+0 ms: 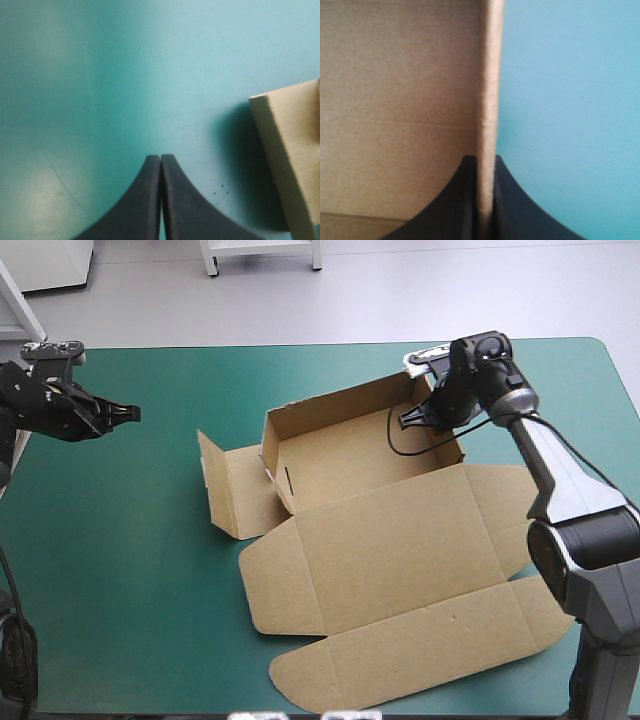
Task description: Fold the box
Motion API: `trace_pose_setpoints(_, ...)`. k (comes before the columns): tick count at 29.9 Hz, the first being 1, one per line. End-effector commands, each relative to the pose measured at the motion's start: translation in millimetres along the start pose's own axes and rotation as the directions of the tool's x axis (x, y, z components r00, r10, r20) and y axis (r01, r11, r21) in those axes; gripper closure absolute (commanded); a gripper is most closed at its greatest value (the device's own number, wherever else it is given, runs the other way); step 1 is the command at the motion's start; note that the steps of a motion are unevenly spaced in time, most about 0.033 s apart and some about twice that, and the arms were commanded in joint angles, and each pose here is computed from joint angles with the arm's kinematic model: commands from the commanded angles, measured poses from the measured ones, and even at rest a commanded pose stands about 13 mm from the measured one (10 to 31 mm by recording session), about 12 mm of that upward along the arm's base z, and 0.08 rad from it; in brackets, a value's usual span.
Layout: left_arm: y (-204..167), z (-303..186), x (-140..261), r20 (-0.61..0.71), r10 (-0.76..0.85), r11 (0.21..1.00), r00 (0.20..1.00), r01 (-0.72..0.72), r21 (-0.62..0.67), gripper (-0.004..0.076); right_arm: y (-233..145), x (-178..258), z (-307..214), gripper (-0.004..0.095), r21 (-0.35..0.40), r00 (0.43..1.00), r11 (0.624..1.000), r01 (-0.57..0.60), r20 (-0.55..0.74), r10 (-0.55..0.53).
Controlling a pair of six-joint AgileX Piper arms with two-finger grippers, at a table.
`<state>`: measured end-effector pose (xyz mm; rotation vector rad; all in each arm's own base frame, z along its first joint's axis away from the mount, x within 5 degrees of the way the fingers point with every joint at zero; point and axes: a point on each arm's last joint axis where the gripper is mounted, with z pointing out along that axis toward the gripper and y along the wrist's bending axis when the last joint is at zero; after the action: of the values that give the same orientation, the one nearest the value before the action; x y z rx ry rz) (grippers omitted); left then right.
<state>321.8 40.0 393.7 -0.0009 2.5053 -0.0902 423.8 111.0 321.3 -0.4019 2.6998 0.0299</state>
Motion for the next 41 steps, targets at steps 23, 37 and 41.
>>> trace_pose_setpoints(23,14,66,-17,0.003,-0.087,0.980,0.996,0.085,0.178,0.0733,-74,55,-216,0.0921,-0.168,0.854,0.975,-0.148,0.475,0.212)
trace_pose_setpoints(37,2,65,-25,0.038,-0.174,0.855,0.984,0.132,0.501,0.0733,-51,49,-232,0.0921,-0.403,0.799,0.915,0.019,0.557,0.229)
trace_pose_setpoints(41,-10,56,-28,0.050,-0.182,0.765,0.982,0.109,0.634,0.0733,-52,45,-228,0.0920,-0.406,0.794,0.914,0.018,0.561,0.234)
